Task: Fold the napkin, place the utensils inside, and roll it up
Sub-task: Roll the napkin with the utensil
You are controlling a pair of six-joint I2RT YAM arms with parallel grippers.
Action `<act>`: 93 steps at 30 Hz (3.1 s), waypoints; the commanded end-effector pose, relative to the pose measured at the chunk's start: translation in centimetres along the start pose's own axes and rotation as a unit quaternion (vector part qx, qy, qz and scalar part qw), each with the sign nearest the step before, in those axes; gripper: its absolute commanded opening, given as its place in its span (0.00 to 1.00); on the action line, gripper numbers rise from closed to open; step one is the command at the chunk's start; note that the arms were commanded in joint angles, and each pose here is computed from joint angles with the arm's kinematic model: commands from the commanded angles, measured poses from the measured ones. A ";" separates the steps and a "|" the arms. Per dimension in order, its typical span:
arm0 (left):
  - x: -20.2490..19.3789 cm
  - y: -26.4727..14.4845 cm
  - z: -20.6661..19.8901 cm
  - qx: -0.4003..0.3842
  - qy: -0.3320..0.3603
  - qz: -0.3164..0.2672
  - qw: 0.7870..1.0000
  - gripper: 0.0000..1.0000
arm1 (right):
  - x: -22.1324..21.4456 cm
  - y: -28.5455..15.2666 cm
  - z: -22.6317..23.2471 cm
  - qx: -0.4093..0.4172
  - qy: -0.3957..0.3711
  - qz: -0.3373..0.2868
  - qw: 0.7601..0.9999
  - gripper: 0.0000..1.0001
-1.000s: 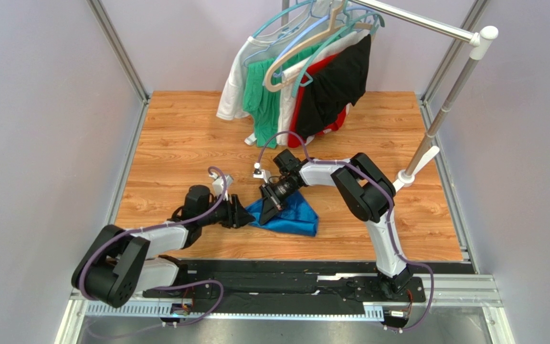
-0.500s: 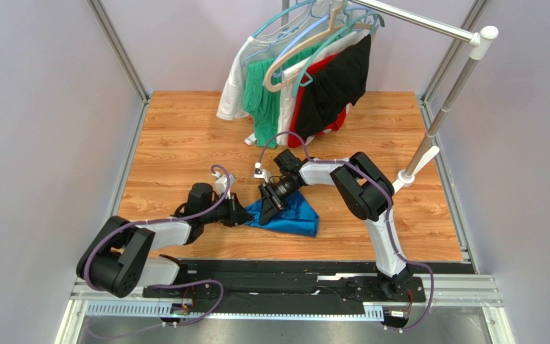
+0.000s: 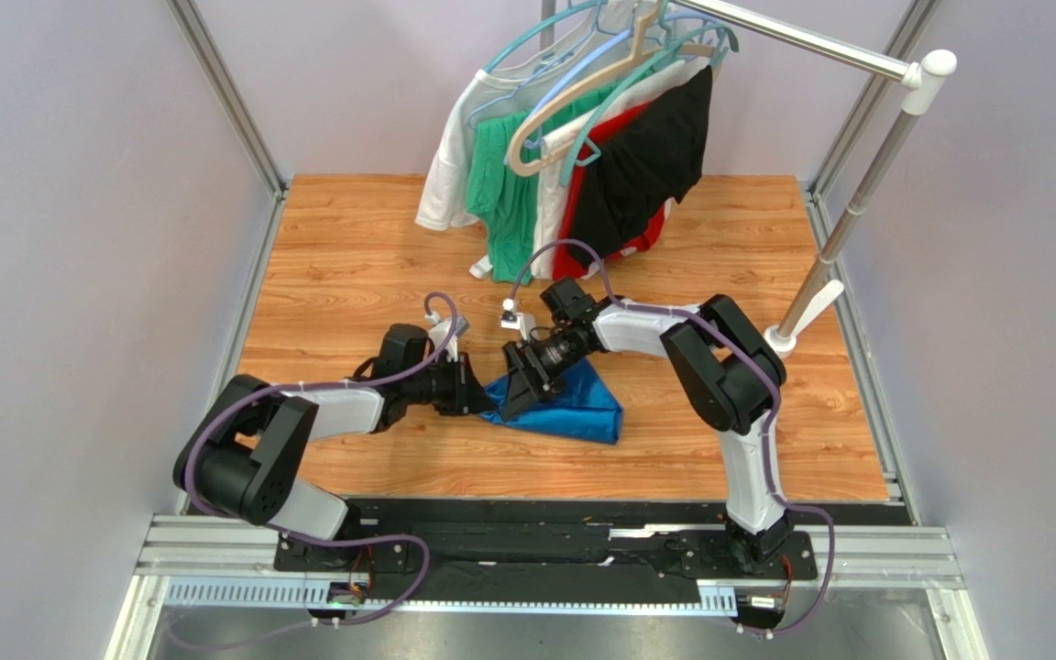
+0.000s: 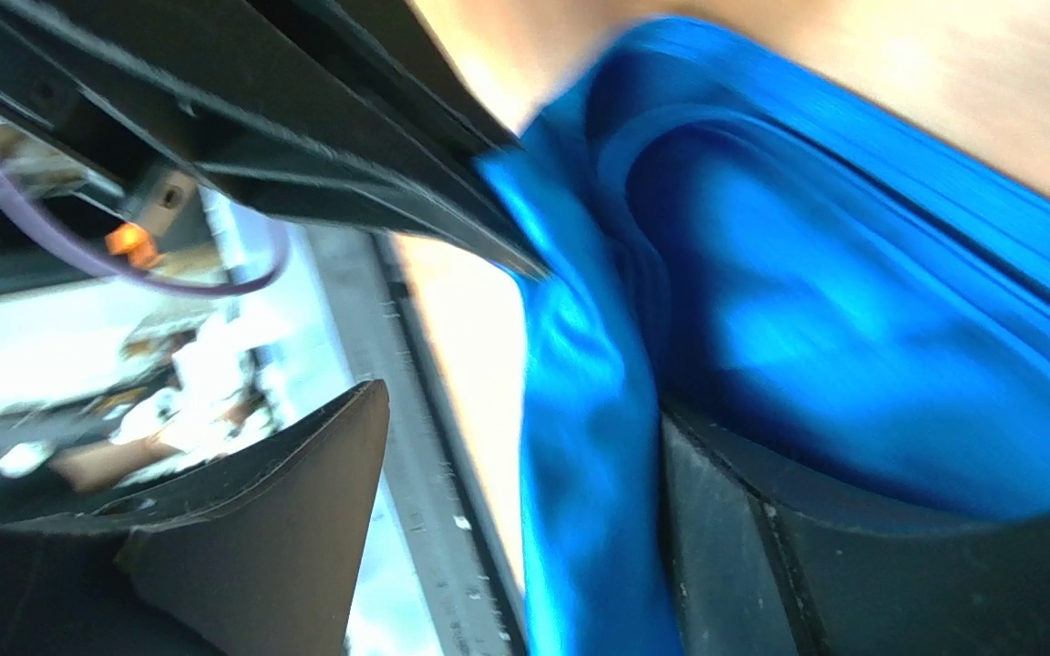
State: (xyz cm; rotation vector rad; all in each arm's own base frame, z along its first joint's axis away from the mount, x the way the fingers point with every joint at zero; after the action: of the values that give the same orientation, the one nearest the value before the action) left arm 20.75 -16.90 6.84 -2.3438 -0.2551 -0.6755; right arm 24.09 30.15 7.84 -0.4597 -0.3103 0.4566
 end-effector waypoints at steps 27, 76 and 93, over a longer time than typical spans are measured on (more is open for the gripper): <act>1.2 1.2 0.5 0.025 -0.039 0.090 0.995 0.00 | -6.2 -11.7 2.9 -0.289 -0.063 -0.248 0.922 0.71; 1.3 0.7 1.0 0.051 -0.049 0.090 0.993 0.00 | -13.0 -9.1 -4.0 -0.397 0.151 -0.177 0.888 0.03; 2.0 0.9 0.9 0.052 -0.041 0.110 0.992 0.00 | -11.9 -13.5 0.4 -0.456 0.112 -0.251 0.846 0.56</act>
State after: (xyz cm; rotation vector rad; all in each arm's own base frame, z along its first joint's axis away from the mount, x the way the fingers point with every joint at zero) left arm 22.65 -17.76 7.51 -2.3287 -0.0754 -0.4526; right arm 17.97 15.01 9.65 -1.2259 -0.3314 -0.2341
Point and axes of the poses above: each gripper's point midway between its finger pads, its own y axis out along the fingers, its own z axis along the line the jaws close on, x = y × z, the point moved 7 cm from there along -y, back along the fingers, and after that the axes turned 4 degrees about y, right-handed, at the moved point
